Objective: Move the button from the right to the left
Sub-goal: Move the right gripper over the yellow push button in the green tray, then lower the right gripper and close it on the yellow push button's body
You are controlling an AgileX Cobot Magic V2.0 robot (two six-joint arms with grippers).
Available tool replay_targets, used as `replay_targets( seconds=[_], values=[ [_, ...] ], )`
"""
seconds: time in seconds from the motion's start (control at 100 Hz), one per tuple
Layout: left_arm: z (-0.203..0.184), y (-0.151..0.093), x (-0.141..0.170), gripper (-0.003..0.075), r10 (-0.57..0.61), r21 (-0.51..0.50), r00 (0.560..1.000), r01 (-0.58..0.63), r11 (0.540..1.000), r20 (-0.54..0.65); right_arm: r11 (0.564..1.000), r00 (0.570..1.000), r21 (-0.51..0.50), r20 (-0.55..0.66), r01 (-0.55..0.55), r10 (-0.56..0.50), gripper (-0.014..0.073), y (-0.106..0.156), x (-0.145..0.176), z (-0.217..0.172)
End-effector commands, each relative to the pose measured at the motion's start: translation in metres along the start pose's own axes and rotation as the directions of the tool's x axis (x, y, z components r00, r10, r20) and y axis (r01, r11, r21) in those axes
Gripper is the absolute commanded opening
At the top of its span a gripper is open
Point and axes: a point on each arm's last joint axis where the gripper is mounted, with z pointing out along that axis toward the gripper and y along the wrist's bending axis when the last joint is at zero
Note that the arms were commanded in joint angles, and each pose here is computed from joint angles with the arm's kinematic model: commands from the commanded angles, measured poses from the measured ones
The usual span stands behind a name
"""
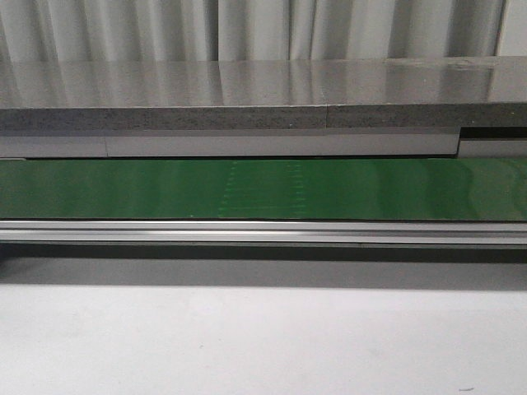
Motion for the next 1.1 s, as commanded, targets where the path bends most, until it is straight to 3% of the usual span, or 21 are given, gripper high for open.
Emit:
replay_targets(
  seconds=[0.0, 0.33, 0.63, 0.99, 1.09],
  values=[
    [0.001, 0.000, 0.007, -0.0020, -0.006, 0.000, 0.998, 0.006, 1.000, 0.060, 1.000, 0.999, -0.001, 0.041, 0.007, -0.007, -0.0069, 0.001, -0.032, 0.002],
    [0.001, 0.000, 0.007, -0.0020, -0.006, 0.000, 0.998, 0.006, 1.000, 0.060, 1.000, 0.991, 0.004, -0.137, 0.001, -0.001, -0.0069, 0.003, -0.071, 0.047],
    [0.001, 0.000, 0.007, -0.0020, -0.006, 0.000, 0.998, 0.006, 1.000, 0.060, 1.000, 0.941, 0.014, -0.337, 0.003, 0.002, -0.0069, 0.004, -0.096, 0.105],
    [0.001, 0.000, 0.007, -0.0020, -0.006, 0.000, 0.998, 0.006, 1.000, 0.060, 0.998, 0.783, 0.030, -0.621, 0.052, -0.022, -0.0062, -0.002, -0.098, 0.167],
    [0.001, 0.000, 0.007, -0.0020, -0.006, 0.000, 0.998, 0.006, 1.000, 0.060, 0.996, 0.730, 0.065, -0.683, 0.059, 0.002, 0.0015, -0.012, -0.093, 0.177]
  ],
)
